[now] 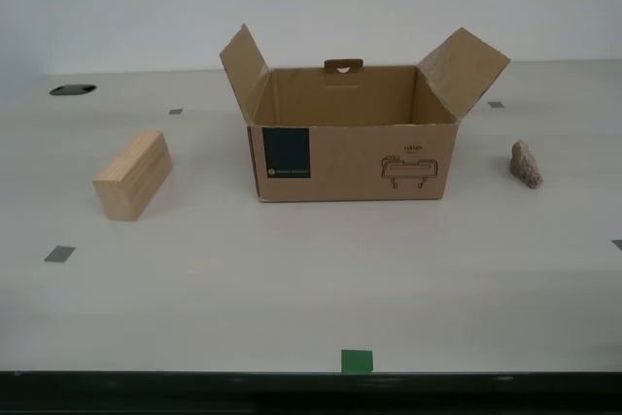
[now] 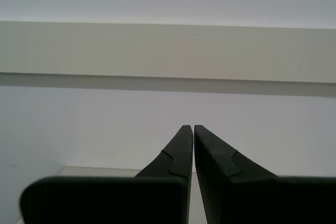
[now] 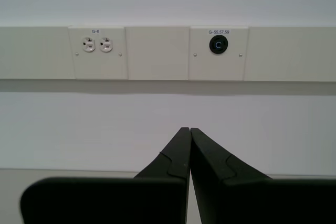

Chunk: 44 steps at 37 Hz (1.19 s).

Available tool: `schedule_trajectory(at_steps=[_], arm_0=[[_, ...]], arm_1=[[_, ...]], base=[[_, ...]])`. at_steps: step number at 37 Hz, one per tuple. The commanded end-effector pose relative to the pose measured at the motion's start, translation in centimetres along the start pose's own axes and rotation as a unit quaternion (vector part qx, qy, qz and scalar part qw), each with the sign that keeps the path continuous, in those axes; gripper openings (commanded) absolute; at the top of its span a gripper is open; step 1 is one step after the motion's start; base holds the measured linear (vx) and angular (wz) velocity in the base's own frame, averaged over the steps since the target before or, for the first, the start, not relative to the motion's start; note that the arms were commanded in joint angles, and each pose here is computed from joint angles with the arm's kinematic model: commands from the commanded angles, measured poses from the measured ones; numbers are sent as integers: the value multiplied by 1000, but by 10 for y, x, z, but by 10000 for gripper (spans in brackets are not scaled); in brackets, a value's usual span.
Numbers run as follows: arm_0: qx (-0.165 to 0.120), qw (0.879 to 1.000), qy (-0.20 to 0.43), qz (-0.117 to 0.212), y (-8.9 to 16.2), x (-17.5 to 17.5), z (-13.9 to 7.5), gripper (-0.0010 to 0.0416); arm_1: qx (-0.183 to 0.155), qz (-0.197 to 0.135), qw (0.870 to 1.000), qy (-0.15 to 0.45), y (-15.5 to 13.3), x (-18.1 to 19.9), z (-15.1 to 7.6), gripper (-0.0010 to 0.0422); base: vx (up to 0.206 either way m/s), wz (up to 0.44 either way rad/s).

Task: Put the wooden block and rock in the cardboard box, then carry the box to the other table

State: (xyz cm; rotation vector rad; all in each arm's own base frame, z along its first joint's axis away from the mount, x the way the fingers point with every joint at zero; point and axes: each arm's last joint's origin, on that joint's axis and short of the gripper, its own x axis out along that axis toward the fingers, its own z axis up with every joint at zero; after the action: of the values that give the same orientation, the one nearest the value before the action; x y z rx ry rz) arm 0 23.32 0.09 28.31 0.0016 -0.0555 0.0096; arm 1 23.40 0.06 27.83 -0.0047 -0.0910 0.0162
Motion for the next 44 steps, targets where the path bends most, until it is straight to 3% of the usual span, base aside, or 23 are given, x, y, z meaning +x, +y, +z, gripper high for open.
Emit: schedule_trajectory(at_steps=[1, 44], arm_0=[[0, 1000, -2, 0, 0, 0, 0, 0], [0, 1000, -2, 0, 0, 0, 0, 0]], arm_1=[[1, -1, 1000, -2, 0, 0, 1, 0], [1, -1, 1000, -2, 0, 0, 1, 0]], base=[[0, 0], [0, 0]])
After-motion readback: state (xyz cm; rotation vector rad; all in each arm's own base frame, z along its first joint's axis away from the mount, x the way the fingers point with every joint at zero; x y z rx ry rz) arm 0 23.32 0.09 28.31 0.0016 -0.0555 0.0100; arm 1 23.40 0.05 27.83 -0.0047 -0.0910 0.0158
